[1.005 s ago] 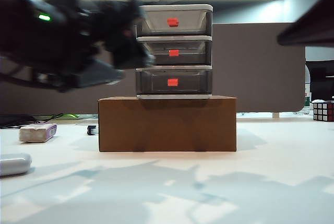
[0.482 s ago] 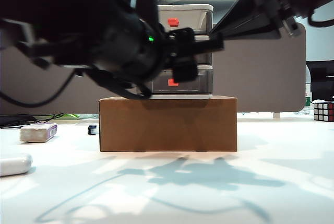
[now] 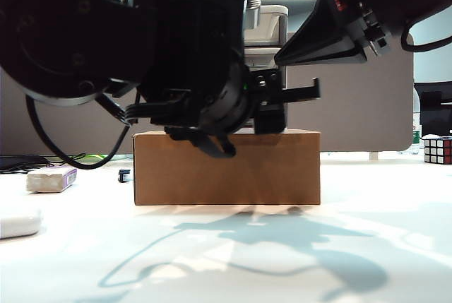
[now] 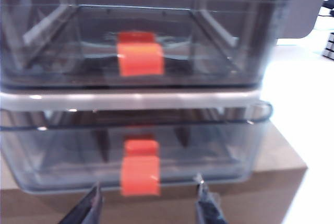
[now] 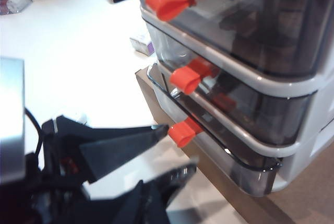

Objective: Open the third layer of the drawer on the table, pick up the earphone case on the table and put it in, and finally close the drawer.

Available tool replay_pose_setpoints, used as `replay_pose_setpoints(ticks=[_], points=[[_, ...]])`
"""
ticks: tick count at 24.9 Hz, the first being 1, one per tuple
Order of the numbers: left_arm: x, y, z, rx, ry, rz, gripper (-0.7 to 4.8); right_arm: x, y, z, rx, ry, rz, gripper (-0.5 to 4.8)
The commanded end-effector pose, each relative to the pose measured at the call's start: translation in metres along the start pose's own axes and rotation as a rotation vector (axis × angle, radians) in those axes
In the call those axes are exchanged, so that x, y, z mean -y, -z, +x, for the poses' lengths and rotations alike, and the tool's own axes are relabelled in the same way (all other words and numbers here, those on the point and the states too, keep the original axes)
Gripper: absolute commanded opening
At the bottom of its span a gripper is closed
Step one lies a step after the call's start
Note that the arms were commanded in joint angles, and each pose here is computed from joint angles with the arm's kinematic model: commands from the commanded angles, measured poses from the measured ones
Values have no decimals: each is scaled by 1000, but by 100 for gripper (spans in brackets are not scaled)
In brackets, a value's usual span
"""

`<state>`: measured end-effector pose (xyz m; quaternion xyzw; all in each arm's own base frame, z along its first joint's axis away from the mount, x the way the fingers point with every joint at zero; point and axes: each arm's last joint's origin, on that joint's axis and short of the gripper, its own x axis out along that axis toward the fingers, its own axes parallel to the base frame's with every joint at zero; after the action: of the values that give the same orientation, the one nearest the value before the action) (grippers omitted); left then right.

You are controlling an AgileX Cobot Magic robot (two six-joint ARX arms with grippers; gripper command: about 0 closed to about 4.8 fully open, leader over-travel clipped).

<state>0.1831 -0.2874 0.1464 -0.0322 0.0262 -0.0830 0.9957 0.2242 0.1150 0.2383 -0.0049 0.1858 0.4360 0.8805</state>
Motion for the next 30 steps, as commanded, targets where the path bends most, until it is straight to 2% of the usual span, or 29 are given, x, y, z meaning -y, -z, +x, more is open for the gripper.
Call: replay_pose_setpoints(ticks=[1, 12, 14, 19, 21, 24, 27, 30], points=[[-6, -5, 10, 21, -23, -29, 222, 2, -3, 1, 25, 3, -22, -5], [-9, -6, 17, 17, 11, -57, 203, 4, -3, 0, 26, 8, -35, -5], [-10, -6, 19, 13, 44, -57, 156, 4, -3, 0, 25, 8, -34, -5], [-10, -6, 19, 12, 53, -58, 145, 4, -3, 0, 25, 8, -35, -5], [-10, -6, 19, 12, 53, -58, 105, 4, -3, 0, 25, 8, -35, -5], [-10, -6, 19, 12, 53, -58, 104, 4, -3, 0, 26, 8, -35, -5], [-10, -6, 19, 13, 53, -62, -5, 4, -7, 0, 63, 9, -54, -5], [-10, -6, 19, 12, 53, -77, -6, 4, -15, 1, 103, 11, -55, -6]])
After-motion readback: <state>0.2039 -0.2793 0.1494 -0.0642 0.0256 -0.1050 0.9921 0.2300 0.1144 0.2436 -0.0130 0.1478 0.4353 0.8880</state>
